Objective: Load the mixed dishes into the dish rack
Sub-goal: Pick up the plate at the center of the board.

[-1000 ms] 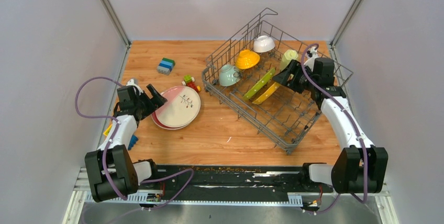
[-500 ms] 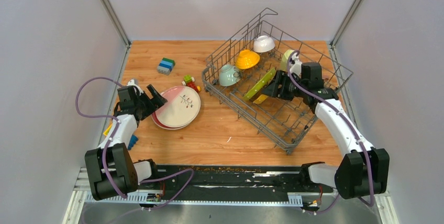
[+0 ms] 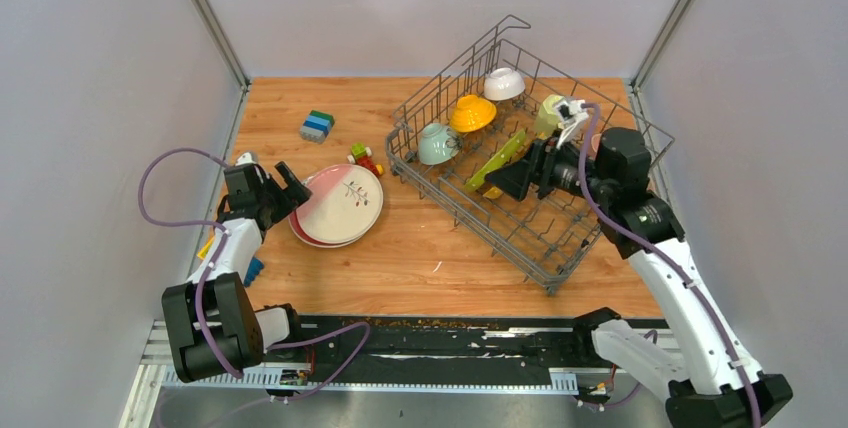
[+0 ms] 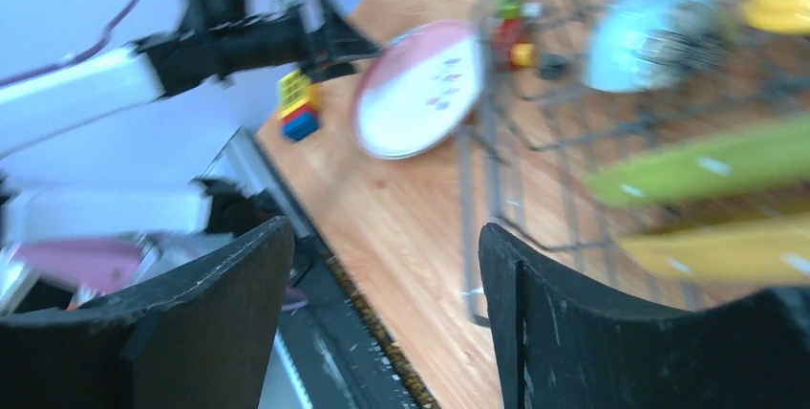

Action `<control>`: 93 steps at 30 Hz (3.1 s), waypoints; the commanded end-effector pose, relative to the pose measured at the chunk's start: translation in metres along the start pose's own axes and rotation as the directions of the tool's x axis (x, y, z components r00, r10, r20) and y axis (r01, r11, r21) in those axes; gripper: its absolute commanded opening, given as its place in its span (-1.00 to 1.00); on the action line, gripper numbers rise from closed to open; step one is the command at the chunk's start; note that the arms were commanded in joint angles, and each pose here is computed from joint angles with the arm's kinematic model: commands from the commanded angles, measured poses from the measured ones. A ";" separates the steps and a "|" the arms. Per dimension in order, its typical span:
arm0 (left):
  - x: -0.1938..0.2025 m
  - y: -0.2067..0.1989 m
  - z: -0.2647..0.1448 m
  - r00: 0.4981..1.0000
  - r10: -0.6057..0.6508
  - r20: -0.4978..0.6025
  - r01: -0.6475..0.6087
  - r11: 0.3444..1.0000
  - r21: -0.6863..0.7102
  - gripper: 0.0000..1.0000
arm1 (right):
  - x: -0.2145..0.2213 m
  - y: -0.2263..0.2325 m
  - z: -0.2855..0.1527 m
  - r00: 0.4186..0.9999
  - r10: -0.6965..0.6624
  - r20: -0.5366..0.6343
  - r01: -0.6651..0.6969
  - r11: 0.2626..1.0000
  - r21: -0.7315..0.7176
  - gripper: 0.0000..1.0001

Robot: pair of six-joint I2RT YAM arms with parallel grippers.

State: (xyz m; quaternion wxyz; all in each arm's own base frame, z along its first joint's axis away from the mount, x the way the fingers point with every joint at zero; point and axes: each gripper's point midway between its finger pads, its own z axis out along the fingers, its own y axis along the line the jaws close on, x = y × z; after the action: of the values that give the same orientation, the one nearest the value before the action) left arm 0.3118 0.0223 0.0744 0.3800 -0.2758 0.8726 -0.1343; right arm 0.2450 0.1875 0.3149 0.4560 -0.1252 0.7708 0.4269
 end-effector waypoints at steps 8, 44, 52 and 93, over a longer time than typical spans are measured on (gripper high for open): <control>-0.023 0.019 -0.004 0.993 -0.002 0.115 0.016 0.993 -0.119 1.00 | 0.027 0.107 0.098 0.976 -0.154 -0.155 0.122 0.973 -0.196 0.45; -0.004 -0.009 0.024 0.999 -0.018 0.028 0.013 0.988 0.156 0.71 | 0.172 0.012 0.295 0.954 0.201 -0.222 -0.080 0.886 0.457 0.37; 0.002 -0.004 0.029 1.000 -0.020 -0.002 0.020 0.991 0.136 0.70 | 0.191 -0.007 0.301 0.951 0.254 -0.176 -0.130 0.846 0.517 0.29; 0.012 -0.006 0.030 0.996 0.049 -0.077 -0.036 0.986 0.164 0.19 | 0.207 -0.013 0.271 0.948 0.316 -0.040 -0.235 0.779 0.582 0.32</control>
State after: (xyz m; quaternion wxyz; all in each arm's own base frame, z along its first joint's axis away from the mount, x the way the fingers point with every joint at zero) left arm 0.3341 0.0063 0.0564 0.3787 -0.2259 0.8703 -0.2193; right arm 0.2918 0.4240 0.0964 0.3738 0.0690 0.9009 0.2097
